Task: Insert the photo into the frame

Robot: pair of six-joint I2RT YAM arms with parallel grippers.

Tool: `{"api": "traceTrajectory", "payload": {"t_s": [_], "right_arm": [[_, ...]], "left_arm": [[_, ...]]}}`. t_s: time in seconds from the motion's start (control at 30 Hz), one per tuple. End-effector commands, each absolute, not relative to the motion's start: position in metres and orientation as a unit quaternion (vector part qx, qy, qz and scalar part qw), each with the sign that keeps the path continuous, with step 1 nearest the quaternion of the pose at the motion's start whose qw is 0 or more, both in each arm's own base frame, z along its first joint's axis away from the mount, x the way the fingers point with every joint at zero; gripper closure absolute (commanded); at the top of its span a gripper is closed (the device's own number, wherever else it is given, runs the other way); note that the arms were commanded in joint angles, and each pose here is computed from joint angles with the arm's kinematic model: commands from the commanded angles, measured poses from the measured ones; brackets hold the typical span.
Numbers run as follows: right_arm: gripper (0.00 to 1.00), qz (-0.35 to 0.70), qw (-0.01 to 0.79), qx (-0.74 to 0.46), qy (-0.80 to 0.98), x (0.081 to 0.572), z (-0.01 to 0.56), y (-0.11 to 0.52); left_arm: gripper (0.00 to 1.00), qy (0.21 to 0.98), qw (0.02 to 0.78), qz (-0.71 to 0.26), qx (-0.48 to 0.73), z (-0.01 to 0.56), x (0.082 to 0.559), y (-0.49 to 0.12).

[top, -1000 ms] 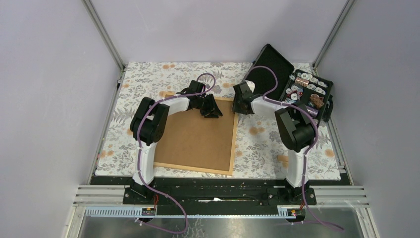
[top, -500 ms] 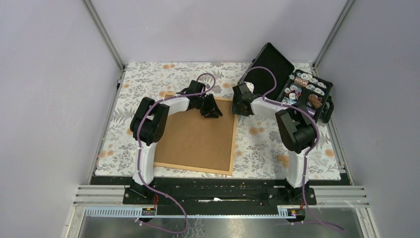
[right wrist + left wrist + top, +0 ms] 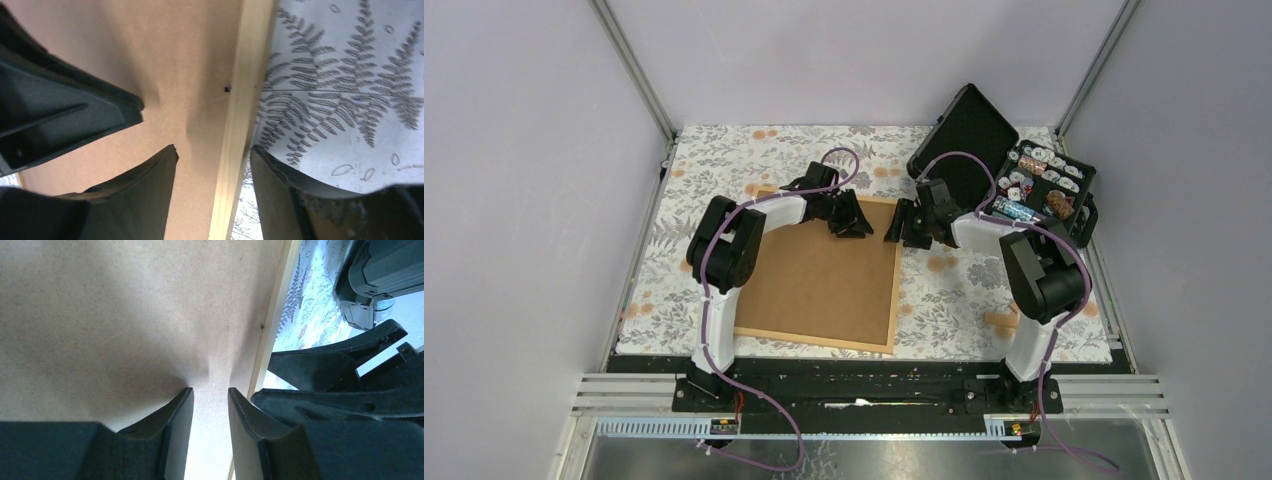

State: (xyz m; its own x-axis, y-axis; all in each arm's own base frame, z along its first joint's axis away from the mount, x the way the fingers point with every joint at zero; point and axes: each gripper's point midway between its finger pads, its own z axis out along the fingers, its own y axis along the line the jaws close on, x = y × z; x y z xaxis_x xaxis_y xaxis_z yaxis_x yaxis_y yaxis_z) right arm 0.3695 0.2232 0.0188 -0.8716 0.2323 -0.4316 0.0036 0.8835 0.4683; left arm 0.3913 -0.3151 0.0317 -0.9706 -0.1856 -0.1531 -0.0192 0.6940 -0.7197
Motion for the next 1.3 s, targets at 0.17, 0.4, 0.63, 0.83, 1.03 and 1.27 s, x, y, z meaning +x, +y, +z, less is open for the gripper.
{"api": "traceTrajectory", "payload": {"t_s": [0.17,0.4,0.63,0.83,1.03,1.27], "right_arm": [[0.20,0.180,0.184,-0.016,0.966,0.308,0.011,0.212],[0.12,0.144,0.179,-0.050,0.972,0.269,0.014,0.226],[0.06,0.142,0.174,-0.034,0.974,0.265,0.011,0.235],[0.05,0.126,0.169,-0.050,0.976,0.281,0.007,0.242],[0.05,0.085,0.195,-0.064,0.975,0.326,0.006,0.255],[0.04,0.099,0.272,-0.106,0.951,0.426,0.022,0.318]], "left_arm": [[0.33,0.941,0.116,-0.317,-0.033,0.035,0.373,-0.282],[0.01,0.928,0.219,-0.275,-0.127,0.101,0.398,-0.156],[0.01,0.908,0.268,-0.038,-0.319,0.082,0.359,0.032],[0.01,0.911,0.187,-0.011,-0.367,0.030,0.342,0.052],[0.01,0.909,0.108,-0.135,-0.378,-0.001,0.315,-0.005],[0.02,0.918,0.089,-0.207,-0.325,0.023,0.258,-0.088]]}}
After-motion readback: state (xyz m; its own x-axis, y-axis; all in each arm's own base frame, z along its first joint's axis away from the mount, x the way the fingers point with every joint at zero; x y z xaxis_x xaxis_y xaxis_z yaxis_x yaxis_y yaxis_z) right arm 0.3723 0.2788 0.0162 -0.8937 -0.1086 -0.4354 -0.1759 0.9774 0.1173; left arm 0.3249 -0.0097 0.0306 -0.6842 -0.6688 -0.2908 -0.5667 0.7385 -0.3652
